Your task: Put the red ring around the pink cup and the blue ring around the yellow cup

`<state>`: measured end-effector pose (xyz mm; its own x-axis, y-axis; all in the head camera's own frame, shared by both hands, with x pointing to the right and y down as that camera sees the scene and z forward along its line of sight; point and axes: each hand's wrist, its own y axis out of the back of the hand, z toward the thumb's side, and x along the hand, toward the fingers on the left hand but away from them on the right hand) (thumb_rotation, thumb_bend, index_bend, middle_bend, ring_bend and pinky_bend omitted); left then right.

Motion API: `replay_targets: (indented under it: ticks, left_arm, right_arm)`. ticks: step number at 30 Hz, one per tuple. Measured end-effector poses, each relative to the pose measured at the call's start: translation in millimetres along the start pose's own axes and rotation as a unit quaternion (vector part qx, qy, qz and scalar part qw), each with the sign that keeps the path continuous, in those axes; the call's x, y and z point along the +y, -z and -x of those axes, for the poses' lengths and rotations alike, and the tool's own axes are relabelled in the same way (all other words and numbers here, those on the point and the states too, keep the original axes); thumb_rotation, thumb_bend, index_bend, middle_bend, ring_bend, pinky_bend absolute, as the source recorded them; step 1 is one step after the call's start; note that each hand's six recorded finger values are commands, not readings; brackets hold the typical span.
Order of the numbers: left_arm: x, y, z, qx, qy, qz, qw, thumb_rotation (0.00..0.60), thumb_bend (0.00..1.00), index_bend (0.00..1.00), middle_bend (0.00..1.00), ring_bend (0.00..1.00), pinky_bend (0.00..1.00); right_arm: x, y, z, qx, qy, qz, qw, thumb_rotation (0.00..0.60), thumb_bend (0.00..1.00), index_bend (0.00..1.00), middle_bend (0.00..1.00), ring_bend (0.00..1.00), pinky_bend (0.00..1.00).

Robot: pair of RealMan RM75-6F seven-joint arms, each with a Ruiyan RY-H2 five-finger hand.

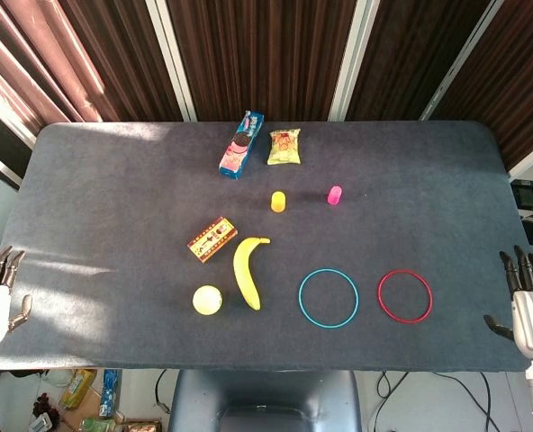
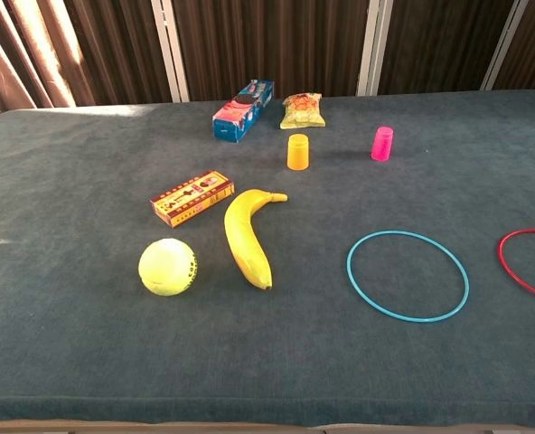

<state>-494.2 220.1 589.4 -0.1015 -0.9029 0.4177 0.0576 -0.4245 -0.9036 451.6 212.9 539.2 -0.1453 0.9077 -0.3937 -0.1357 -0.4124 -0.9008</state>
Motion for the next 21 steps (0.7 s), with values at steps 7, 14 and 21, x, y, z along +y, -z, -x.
replay_targets:
  ticks: [7, 14, 21]
  left_arm:
    - [-1, 0, 2, -0.001, 0.003, 0.003, 1.0, 0.6, 0.44, 0.09, 0.0, 0.0, 0.13]
    - [-3, 6, 10, 0.005, 0.003, 0.012, 0.9999, 0.6, 0.43, 0.09, 0.0, 0.0, 0.13]
    - [-4, 11, 16, 0.011, 0.004, 0.018, 0.9998, 0.6, 0.44, 0.1, 0.0, 0.0, 0.13]
  right_arm:
    - [-3, -4, 0, 0.009, -0.008, 0.003, 0.9999, 0.6, 0.21, 0.23, 0.14, 0.09, 0.08]
    - [-8, -24, 1, 0.072, -0.009, -0.003, 0.9973, 0.6, 0.21, 0.42, 0.55, 0.64, 0.58]
    - [-30, -39, 4, 0.11, -0.075, -0.003, 0.991, 0.6, 0.26, 0.6, 0.81, 0.93, 0.88]
